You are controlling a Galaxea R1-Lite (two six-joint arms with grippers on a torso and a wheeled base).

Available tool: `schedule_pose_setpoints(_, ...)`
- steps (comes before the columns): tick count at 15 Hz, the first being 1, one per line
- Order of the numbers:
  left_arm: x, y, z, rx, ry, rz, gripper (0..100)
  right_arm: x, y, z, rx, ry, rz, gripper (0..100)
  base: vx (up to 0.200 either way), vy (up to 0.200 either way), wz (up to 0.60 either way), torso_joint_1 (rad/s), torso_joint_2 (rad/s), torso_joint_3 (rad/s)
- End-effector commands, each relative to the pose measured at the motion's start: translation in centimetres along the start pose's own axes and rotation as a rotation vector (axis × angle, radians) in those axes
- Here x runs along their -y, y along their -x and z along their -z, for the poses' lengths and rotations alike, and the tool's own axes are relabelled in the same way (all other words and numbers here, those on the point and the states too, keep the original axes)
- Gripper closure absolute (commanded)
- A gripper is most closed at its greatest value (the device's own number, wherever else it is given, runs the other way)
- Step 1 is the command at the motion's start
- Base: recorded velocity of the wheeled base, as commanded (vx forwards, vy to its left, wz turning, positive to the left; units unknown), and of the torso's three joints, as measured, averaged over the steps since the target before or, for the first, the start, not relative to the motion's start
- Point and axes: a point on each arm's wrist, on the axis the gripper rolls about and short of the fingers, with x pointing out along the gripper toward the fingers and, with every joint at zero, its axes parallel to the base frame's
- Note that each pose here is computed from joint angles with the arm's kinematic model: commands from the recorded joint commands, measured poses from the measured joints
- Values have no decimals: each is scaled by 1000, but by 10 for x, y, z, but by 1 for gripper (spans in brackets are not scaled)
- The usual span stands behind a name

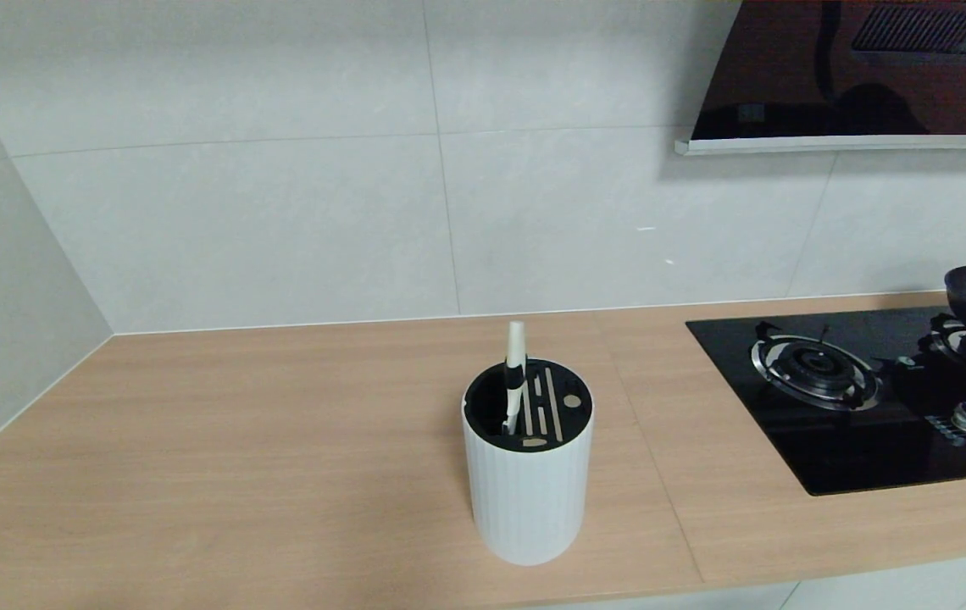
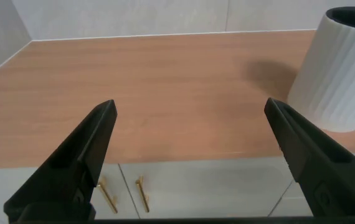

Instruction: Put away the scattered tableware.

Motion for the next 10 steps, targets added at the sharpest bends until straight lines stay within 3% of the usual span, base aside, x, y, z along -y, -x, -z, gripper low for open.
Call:
schedule_pose_setpoints(1,0,0,1,-5,5,0,0,0,0,1,-11,-4,-9,0,0,0,0,0,0,0)
schedule_pose_setpoints(3,0,0,1,-6,8,0,0,-1,-1,6,-46,-44,-10,0,0,0,0,0,0,0)
schedule_pose_setpoints(10,0,0,1,-6,8,0,0,-1,-1,6,-42,-89,-10,0,0,0,0,0,0,0)
